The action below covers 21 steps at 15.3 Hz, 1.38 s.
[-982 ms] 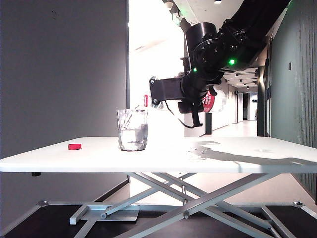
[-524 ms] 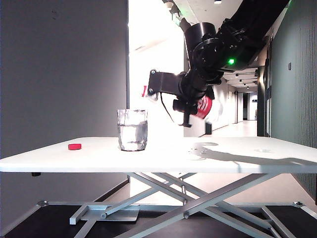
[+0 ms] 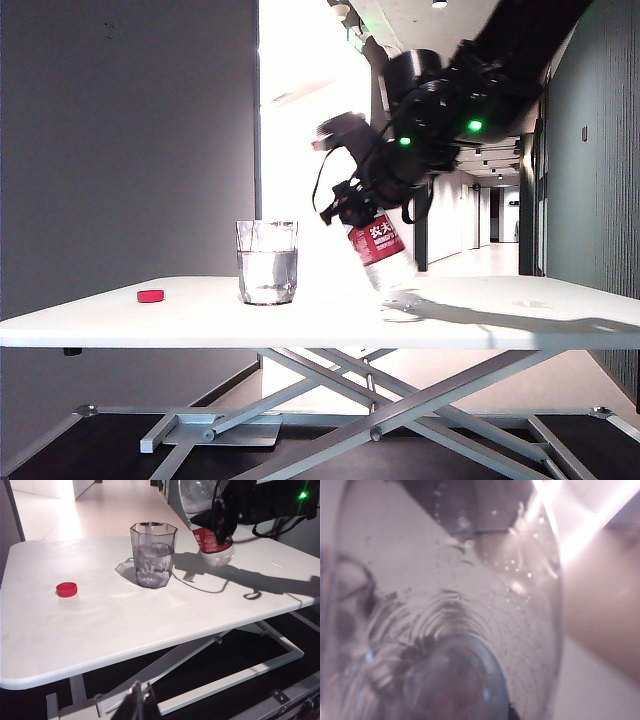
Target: Pick up the mineral water bottle on the table and pour water into the mug until it's half full.
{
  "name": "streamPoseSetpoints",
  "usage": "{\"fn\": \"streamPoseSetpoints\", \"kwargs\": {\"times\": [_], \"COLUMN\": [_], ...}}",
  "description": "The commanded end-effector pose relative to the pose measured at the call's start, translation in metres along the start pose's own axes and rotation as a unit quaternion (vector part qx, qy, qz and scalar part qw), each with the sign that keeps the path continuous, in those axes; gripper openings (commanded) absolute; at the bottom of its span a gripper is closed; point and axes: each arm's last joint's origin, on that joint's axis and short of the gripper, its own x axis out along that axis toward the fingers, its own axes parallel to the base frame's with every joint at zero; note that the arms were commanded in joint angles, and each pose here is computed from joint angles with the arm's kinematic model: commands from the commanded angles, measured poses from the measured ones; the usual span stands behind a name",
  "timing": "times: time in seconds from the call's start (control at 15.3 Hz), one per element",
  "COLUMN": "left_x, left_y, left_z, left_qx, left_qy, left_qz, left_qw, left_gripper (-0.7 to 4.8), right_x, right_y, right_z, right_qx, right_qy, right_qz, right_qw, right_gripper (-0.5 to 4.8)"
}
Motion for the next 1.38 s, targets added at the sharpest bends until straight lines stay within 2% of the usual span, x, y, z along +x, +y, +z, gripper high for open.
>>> {"fn": "streamPoseSetpoints", "kwargs": {"times": [0.07,0.26,0.33,0.46,0.59,0.85,1.11,1.24,1.38], "left_x": [0.000,0.000,0.000,0.000,0.000,0.000,0.000,0.000,0.000], "left_y": [0.000,0.000,0.000,0.000,0.000,-0.001,-0.001,-0.002,-0.002], "left_z": [0.001,0.001,0.001,0.001,0.001,0.001,-0.001,-0.001,-0.001], "left_qx": [0.000,0.000,0.000,0.000,0.000,0.000,-0.006,-0.004,-0.003], "left_qy": [-0.004,-0.004,-0.004,-0.003,-0.004,-0.003,0.010,0.010,0.010], "left_qz": [-0.005,-0.005,-0.005,-0.005,-0.005,-0.014,-0.022,-0.025,-0.025], "left_qw": [1.000,1.000,1.000,1.000,1.000,1.000,1.000,1.000,1.000], "left_gripper": [-0.05,-0.05,-0.05,-0.05,-0.05,-0.05,-0.05,-0.05,-0.05], "right_x": [-0.004,-0.007,-0.008,-0.009,-0.006,0.008,0.012,0.012,0.011], "right_y": [-0.034,-0.074,-0.082,-0.100,-0.102,-0.087,-0.083,-0.082,-0.081], "right_z": [0.008,-0.007,-0.011,-0.022,-0.032,-0.056,-0.065,-0.064,-0.065], "right_qx": [0.069,0.145,0.143,0.122,0.110,0.098,0.101,0.095,0.092], "right_qy": [-0.077,-0.119,-0.131,-0.184,-0.203,-0.221,-0.219,-0.225,-0.225], "right_qz": [0.026,0.086,0.100,0.166,0.205,0.257,0.266,0.285,0.292], "right_qw": [0.994,0.978,0.976,0.961,0.951,0.936,0.933,0.927,0.925], "right_gripper": [1.13,1.14,1.14,1.14,1.14,1.14,1.17,1.61,1.63]}}
